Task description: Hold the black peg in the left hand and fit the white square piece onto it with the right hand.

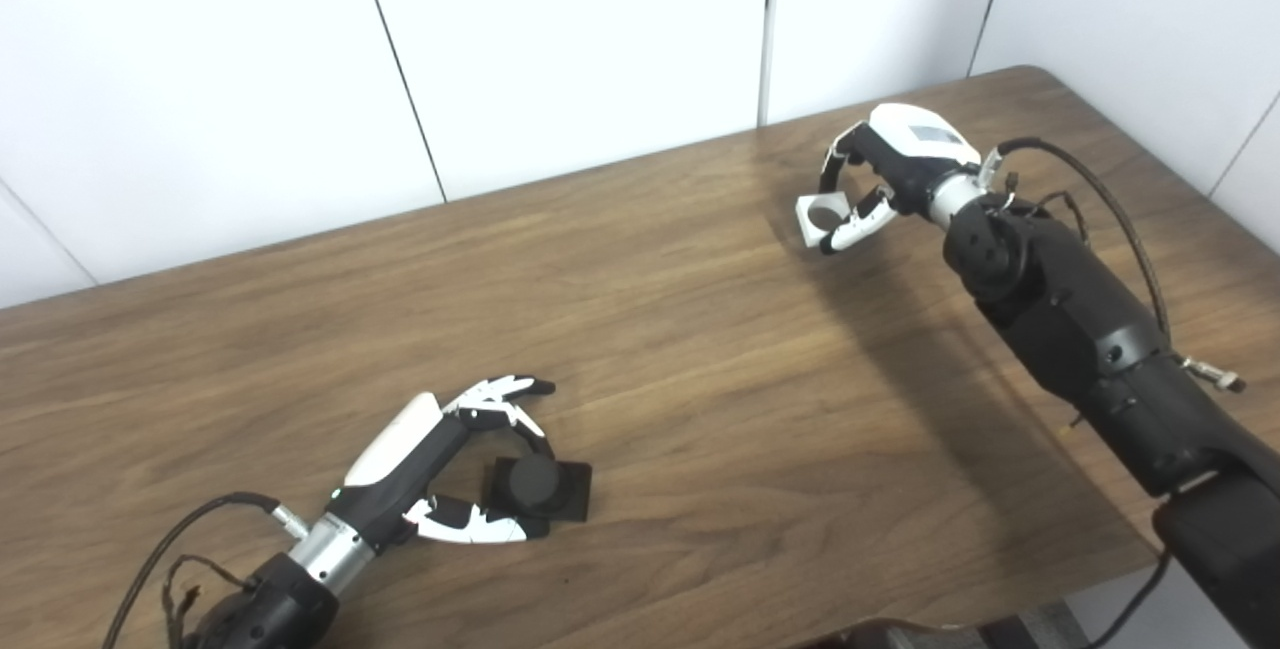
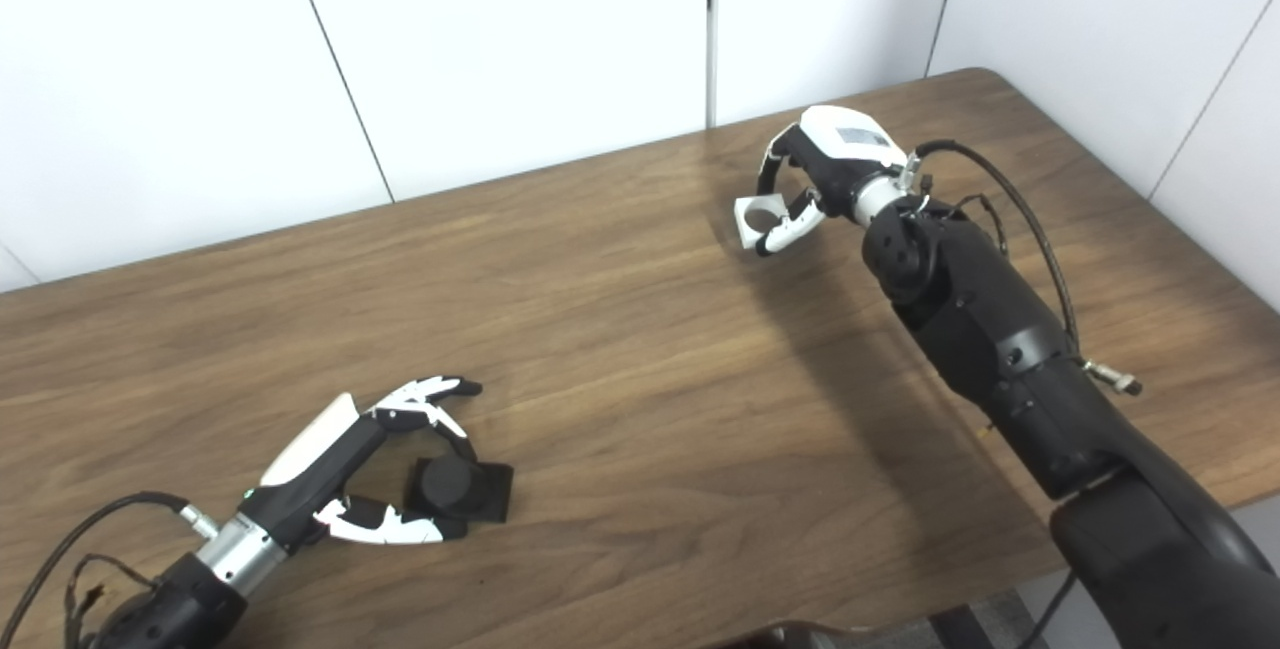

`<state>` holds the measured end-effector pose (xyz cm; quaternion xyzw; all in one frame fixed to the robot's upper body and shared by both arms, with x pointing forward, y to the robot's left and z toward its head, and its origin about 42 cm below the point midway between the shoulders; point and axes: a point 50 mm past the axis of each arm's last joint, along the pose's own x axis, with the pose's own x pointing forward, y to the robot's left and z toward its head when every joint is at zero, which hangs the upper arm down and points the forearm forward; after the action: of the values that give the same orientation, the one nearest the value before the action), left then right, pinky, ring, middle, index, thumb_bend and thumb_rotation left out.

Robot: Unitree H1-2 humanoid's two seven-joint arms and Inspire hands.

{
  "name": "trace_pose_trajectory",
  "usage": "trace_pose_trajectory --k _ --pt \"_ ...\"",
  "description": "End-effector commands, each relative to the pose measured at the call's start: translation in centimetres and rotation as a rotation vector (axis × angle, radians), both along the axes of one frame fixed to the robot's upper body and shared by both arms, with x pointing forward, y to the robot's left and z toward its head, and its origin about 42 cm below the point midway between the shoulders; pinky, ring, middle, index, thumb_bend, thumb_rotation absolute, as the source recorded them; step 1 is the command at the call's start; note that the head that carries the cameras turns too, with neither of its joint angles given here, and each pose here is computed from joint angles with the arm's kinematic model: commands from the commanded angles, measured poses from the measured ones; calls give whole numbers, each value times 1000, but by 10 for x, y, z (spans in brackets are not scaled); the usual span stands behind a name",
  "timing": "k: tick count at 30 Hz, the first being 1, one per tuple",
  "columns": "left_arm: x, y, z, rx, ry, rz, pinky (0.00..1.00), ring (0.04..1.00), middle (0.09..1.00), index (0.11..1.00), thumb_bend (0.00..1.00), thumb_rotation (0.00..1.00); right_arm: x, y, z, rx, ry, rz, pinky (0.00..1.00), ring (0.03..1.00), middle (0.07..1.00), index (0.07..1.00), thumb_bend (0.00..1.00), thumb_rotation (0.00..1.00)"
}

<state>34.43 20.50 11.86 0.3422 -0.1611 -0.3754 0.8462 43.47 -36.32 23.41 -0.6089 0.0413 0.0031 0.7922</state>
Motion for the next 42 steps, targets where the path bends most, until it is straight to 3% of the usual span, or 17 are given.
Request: trace_pose_trajectory --k 1,17,42 --pt "-14 8 -27 119 106 -31 913 927 887 492 515 79 6 -2 39 -16 -109 22 704 794 800 483 517 133" --pt "-12 8 -26 120 103 -30 929 929 890 492 516 78 -2 9 52 -8 -144 65 702 790 793 482 518 132" --pt "-9 7 -24 123 97 -31 914 926 888 493 515 79 -7 22 53 -21 -156 123 702 776 786 481 518 133"
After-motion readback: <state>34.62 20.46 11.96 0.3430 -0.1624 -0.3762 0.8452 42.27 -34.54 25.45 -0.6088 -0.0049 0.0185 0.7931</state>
